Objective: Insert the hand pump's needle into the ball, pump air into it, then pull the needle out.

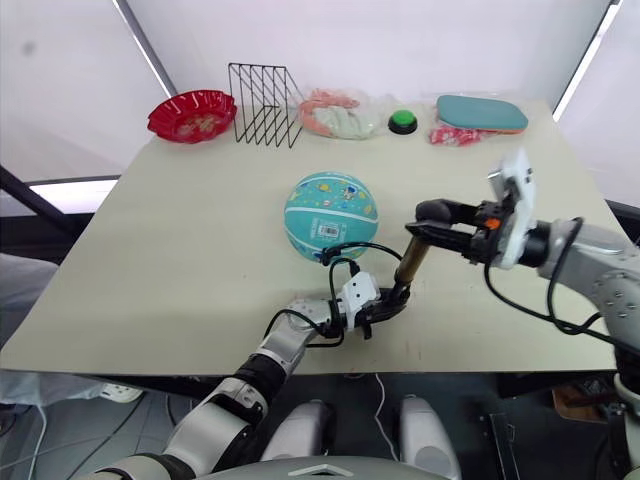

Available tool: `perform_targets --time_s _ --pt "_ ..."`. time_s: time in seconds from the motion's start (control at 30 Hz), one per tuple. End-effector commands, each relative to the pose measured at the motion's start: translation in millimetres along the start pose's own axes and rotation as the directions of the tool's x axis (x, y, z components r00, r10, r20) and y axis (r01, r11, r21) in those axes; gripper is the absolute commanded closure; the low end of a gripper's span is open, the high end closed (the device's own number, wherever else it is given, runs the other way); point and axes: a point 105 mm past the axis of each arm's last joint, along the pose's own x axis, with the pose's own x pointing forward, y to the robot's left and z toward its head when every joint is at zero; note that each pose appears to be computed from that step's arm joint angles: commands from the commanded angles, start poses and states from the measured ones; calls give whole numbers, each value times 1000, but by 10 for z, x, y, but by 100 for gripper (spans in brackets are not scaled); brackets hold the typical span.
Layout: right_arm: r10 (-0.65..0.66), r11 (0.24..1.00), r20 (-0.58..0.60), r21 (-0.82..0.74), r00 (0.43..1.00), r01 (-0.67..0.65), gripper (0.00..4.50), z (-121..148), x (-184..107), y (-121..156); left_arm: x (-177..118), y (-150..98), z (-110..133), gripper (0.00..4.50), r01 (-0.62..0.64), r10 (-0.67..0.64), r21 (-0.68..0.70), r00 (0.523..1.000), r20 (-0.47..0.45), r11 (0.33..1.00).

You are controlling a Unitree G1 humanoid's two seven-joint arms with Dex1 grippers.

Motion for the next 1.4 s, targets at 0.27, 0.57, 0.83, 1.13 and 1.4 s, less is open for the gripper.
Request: perform_targets --time_s 0.27,0.57,0.83,1.13,1.4 --pt "-17 996 -201 78 979 34 246 -898 241 -125 -78 -140 -305 345 5 -13 -100 997 -79 995" --pt "-12 996 -7 -91 1000 11 246 265 -125 13 -85 -125 -318 345 3 -12 -105 997 -81 994" --pt "-4 986 121 -162 993 23 246 1171 -467 210 -72 -149 -325 345 17 -26 -107 997 -78 994" --pt "-35 995 9 -95 999 36 246 769 -327 77 -58 -166 -308 345 26 -34 -103 997 -71 994" --pt "-12 1000 -125 24 992 16 246 -119 -48 -62 -84 -154 -292 345 15 -22 -98 998 -67 995"
